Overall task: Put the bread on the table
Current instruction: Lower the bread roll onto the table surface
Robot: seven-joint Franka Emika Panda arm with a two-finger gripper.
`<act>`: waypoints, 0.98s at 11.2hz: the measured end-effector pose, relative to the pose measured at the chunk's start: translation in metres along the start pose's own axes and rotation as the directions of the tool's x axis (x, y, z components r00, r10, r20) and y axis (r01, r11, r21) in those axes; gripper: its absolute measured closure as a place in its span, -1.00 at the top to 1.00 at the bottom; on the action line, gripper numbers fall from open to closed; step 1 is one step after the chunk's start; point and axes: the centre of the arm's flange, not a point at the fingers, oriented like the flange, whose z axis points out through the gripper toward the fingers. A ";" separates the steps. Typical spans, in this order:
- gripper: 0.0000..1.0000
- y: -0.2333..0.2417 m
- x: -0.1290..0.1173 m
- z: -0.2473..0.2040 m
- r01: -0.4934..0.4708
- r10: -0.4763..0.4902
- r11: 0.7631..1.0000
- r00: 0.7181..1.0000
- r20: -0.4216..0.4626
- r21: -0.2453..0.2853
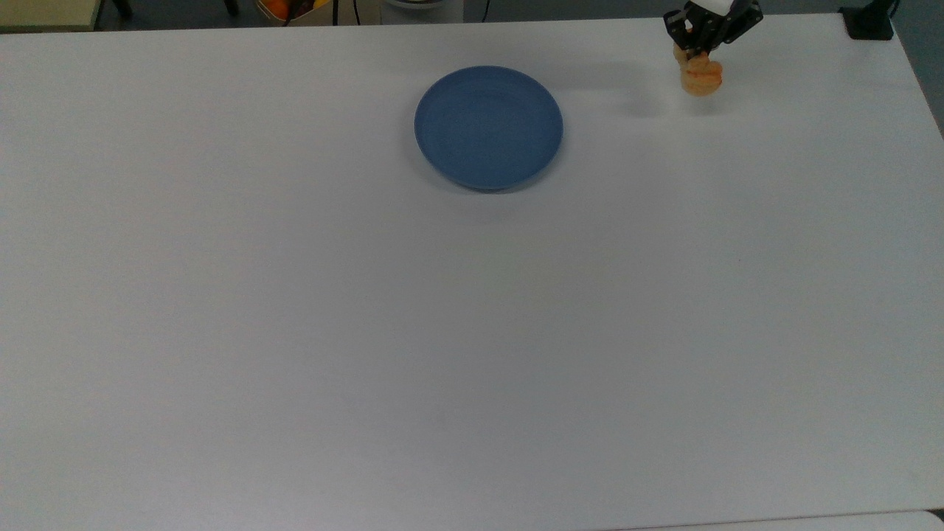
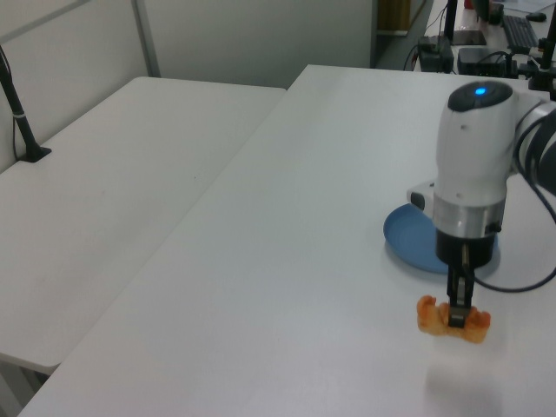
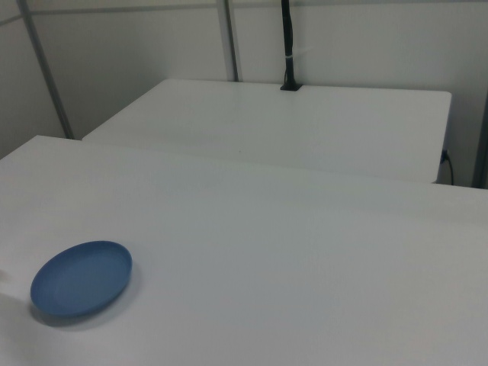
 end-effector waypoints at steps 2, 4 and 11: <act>-0.80 -0.004 0.002 0.020 0.013 -0.013 1.000 1.000 0.002 -0.009; -0.78 -0.008 0.005 0.041 0.017 -0.017 0.999 1.000 -0.013 -0.034; 0.00 -0.011 0.008 0.066 0.015 -0.016 0.999 1.000 -0.007 -0.046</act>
